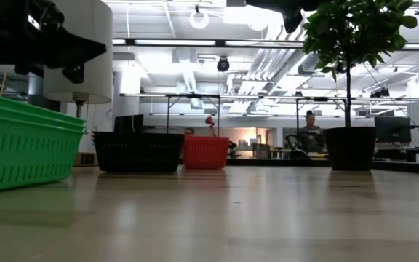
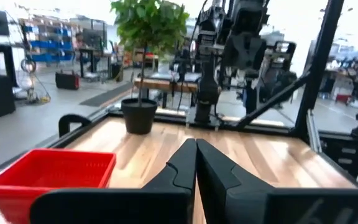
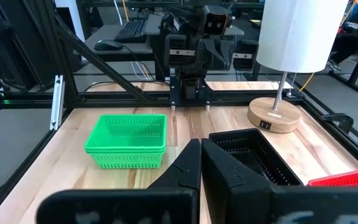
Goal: Stack baskets by color
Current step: Return to Home Position
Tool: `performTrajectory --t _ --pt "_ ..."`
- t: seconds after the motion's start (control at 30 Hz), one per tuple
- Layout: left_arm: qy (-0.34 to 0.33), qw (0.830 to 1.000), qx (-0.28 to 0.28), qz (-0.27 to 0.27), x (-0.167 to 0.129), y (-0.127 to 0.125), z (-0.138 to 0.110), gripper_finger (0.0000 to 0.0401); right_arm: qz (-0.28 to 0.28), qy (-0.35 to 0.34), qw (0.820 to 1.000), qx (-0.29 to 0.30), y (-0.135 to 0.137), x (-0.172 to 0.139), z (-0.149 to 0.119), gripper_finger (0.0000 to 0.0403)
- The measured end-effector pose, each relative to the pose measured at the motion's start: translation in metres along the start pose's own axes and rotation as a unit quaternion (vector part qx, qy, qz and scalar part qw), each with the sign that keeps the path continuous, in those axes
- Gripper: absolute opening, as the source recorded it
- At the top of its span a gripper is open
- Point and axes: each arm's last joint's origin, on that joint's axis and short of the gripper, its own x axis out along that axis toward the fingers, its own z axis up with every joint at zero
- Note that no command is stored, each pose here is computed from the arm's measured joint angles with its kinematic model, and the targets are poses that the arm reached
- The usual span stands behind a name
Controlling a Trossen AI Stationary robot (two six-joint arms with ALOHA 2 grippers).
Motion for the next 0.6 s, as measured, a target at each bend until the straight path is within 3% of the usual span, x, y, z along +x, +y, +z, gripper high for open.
performTrajectory --t 0.13,0.47,0.6 --pt "-0.014 1.000 0.003 0.001 -0.003 -0.010 -0.008 0.0000 0.000 0.000 1.000 0.000 0.000 0.000 0.000 0.0000" --pt "0.067 0.997 0.032 0.011 -0.006 -0.023 -0.026 0.0000 0.013 0.005 1.000 -0.002 0.001 0.000 -0.001 0.0000" --pt "0.065 0.997 0.026 0.010 -0.007 -0.023 -0.025 0.0000 0.015 0.014 1.000 -0.004 0.000 -0.004 -0.005 0.0000"
